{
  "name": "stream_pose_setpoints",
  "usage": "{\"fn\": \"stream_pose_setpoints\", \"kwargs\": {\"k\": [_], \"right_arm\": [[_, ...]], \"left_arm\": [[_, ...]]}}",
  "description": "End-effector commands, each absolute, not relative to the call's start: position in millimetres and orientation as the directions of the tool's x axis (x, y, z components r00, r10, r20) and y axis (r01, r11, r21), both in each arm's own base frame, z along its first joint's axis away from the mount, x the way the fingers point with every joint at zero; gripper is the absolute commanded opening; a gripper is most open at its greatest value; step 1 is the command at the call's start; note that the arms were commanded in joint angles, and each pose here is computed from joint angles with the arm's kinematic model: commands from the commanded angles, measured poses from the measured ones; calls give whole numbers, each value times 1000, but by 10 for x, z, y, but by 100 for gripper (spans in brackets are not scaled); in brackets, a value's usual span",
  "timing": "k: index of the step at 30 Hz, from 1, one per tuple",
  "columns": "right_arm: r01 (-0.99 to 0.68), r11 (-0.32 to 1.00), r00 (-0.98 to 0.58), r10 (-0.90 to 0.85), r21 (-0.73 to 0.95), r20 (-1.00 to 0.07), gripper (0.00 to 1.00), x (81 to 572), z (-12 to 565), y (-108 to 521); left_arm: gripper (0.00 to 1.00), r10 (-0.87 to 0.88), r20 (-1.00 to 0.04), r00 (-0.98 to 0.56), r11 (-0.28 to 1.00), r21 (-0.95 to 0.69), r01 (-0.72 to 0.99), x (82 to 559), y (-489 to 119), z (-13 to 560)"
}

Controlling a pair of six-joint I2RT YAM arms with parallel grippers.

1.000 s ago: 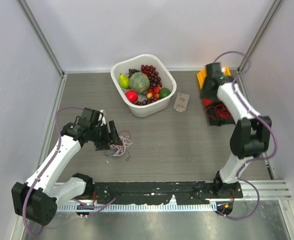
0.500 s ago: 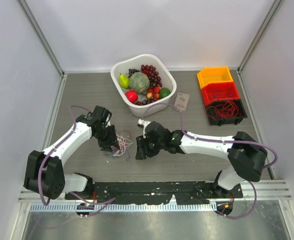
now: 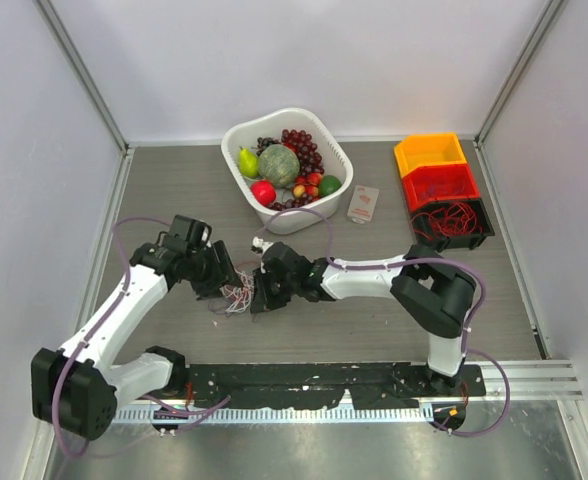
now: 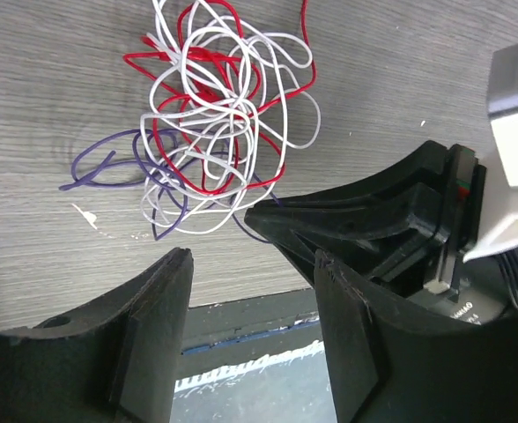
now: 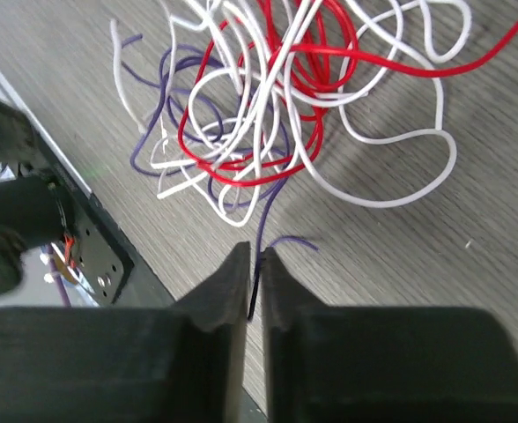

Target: Untangle the cables

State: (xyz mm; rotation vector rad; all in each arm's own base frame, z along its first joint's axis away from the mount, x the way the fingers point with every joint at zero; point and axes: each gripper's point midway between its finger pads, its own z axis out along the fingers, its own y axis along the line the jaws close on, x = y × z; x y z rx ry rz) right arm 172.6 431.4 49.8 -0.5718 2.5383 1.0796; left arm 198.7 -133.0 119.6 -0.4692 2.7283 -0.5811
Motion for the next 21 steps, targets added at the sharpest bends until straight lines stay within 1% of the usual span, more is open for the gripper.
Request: {"fn": "stream_pose_setpoints", "kwargs": {"k": [1,2,5,6,7,8,9,10,13,15,16,19,21], "right_arm": [[-526,648,-827,-240,551,-508,1,1856,785,4351],[-528,651,-827,-248,546,-504,1,1814,760,4281],[-567,572,-802,-221,592,-555,1,1673,1126,4196],[-570,557,-802,-220,604,-555,1,1608,1168,4144],[-595,520,-784,-208,612,-585,1,1533,1389,4120],[-619,525,-758,-208,584,-618,1,1541,1451,4068],[-645,509,-734,-207,570,-646,1,1447,1665,3995],[-665,507,-709,-195,548,-678,1,1467,1824,3966],[-692,511,-625,-72,510,-777,1,1509,2655,3654],[-697,528,-526,85,486,-846,1,1615,3481,3395],[-688,551,-478,146,472,-866,1,1678,3760,3259],[-701,554,-335,300,450,-893,1,1649,4708,2802],[-692,571,-251,383,442,-889,1,1667,5135,2552]], "left_arm": [[60,-390,-188,-901,825,-506,-251,2075,-1500,1141],[58,-392,-177,-903,815,-522,-251,2125,-1549,1102],[56,-380,-102,-919,775,-577,-256,2272,-1762,918],[54,-380,-86,-921,779,-567,-268,2330,-1782,806],[51,-381,-56,-923,790,-539,-293,2366,-1782,663],[50,-372,-35,-928,802,-515,-302,2400,-1780,552],[47,-360,-7,-933,823,-473,-314,2407,-1754,401],[45,-360,23,-933,844,-418,-336,2405,-1708,242],[42,-348,22,-937,870,-364,-332,2419,-1613,120],[43,-356,5,-934,867,-370,-333,2414,-1577,128],[43,-364,7,-931,864,-372,-341,2387,-1554,122],[47,-370,0,-929,860,-378,-342,2335,-1525,151],[46,-370,-6,-929,859,-383,-339,2319,-1523,174]]}}
